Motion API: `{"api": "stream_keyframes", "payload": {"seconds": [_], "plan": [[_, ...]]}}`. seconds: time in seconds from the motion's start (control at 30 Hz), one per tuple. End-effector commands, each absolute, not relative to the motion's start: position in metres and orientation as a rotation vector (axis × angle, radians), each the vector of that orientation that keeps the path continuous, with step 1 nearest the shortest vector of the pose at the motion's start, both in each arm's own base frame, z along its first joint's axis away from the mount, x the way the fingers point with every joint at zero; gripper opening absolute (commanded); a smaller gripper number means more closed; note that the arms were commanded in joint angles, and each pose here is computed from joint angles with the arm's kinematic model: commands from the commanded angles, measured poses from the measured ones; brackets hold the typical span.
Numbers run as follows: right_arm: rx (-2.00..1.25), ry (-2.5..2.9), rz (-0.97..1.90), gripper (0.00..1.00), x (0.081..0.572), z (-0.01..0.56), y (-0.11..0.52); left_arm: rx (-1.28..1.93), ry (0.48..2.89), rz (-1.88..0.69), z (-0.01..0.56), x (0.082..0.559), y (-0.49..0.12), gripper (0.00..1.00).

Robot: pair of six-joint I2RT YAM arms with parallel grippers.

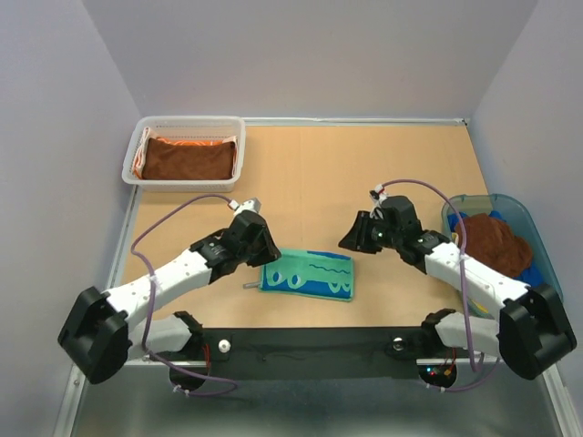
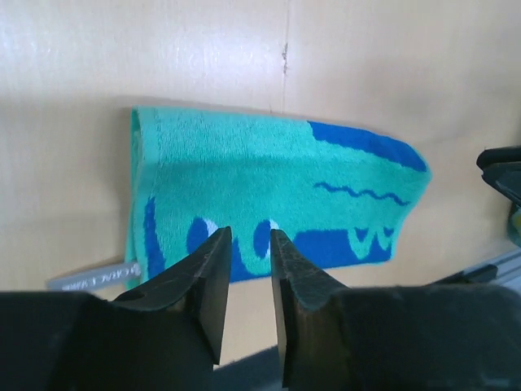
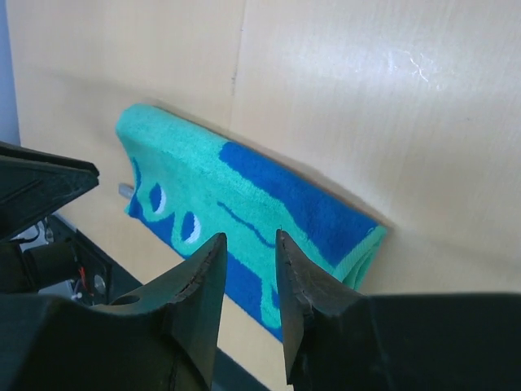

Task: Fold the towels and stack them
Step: Neatly place the folded towel into the bin

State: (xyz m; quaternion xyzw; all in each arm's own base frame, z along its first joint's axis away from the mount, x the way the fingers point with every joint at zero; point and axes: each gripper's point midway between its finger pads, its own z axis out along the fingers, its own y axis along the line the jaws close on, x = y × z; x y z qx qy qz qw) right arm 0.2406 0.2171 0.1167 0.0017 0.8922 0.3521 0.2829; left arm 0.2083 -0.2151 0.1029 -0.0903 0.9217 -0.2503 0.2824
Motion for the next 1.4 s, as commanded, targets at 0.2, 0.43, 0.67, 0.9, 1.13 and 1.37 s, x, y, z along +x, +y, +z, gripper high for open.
{"api": "stream_keyframes", "payload": {"seconds": [0.2,0.43,0.67,0.9,1.13,1.37], "plan": [[0.109,2.419,0.838,0.31,0.251,0.052,0.206,-0.281,2.568,-0.569,0.031,0.226,-0.220,0.27],[0.169,2.466,0.784,0.30,0.254,0.032,0.199,-0.386,2.604,-0.517,0.009,0.219,-0.189,0.26],[0.204,2.446,0.683,0.29,0.273,0.030,0.179,-0.387,2.612,-0.570,0.011,0.213,-0.189,0.30],[0.084,2.432,0.467,0.28,0.313,0.041,0.165,-0.376,2.560,-0.706,0.035,0.230,-0.214,0.42],[-0.119,2.320,0.532,0.32,0.323,0.110,0.187,-0.354,2.392,-0.721,0.106,0.256,-0.215,0.58],[-0.355,2.405,0.571,0.40,0.261,0.112,0.251,-0.401,2.301,-0.427,0.130,0.271,-0.145,0.70]]}}
